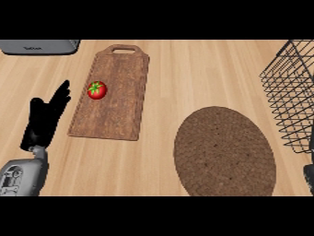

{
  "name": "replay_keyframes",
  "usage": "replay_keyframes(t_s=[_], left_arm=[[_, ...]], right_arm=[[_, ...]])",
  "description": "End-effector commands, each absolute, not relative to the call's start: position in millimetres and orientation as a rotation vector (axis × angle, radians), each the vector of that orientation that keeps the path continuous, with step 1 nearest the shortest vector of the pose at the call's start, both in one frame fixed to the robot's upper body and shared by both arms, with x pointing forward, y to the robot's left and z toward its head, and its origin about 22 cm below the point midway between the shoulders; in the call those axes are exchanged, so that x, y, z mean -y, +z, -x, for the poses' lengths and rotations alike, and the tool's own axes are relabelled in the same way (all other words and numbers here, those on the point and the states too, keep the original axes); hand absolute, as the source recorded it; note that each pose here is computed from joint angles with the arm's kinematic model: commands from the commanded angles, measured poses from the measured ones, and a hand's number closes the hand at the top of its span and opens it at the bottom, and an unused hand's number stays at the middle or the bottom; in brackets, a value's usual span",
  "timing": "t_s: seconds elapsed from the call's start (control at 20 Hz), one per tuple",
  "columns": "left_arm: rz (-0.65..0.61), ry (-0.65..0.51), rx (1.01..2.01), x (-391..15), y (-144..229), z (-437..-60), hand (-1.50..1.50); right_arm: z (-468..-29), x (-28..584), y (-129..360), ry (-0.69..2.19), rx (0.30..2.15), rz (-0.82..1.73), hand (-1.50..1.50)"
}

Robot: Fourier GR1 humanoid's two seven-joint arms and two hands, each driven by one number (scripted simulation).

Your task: Pick the sweet potato from the placemat and place it in the basket

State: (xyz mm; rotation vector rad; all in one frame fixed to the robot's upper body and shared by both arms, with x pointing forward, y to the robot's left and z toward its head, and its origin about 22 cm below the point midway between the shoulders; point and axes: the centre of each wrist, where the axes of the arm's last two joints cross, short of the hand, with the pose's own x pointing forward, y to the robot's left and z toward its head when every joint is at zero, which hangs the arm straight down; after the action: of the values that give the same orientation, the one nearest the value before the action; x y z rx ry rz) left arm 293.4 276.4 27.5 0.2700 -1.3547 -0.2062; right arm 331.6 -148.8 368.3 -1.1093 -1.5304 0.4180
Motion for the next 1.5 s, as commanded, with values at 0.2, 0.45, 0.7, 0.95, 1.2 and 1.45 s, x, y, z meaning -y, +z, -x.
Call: replay_keyframes(t_s=[0.2,0.45,0.7,0.95,1.2,1.45], left_arm=[[-0.268,-0.201,1.344,-286.4,32.0,-292.4,0.0],[-0.271,-0.224,1.352,-282.5,30.9,-295.8,0.0],[-0.272,-0.215,1.36,-278.6,22.8,-300.2,0.0],[-0.286,-0.224,1.365,-258.9,35.3,-303.8,0.0],[-0.262,-0.211,1.357,-263.8,16.9,-296.0,0.0],[-0.259,-0.224,1.365,-263.1,26.4,-300.7,0.0]], right_arm=[[-356.8,219.5,365.4,0.589,1.133,1.391,1.5],[-360.9,285.2,350.9,0.554,1.059,1.413,1.5],[-362.3,316.2,334.6,0.55,1.079,1.391,1.5],[-363.4,341.7,320.3,0.615,1.112,1.33,1.5],[-364.6,376.1,284.1,0.64,1.12,1.296,1.5],[-368.9,384.6,256.8,0.613,1.091,1.244,1.5]])
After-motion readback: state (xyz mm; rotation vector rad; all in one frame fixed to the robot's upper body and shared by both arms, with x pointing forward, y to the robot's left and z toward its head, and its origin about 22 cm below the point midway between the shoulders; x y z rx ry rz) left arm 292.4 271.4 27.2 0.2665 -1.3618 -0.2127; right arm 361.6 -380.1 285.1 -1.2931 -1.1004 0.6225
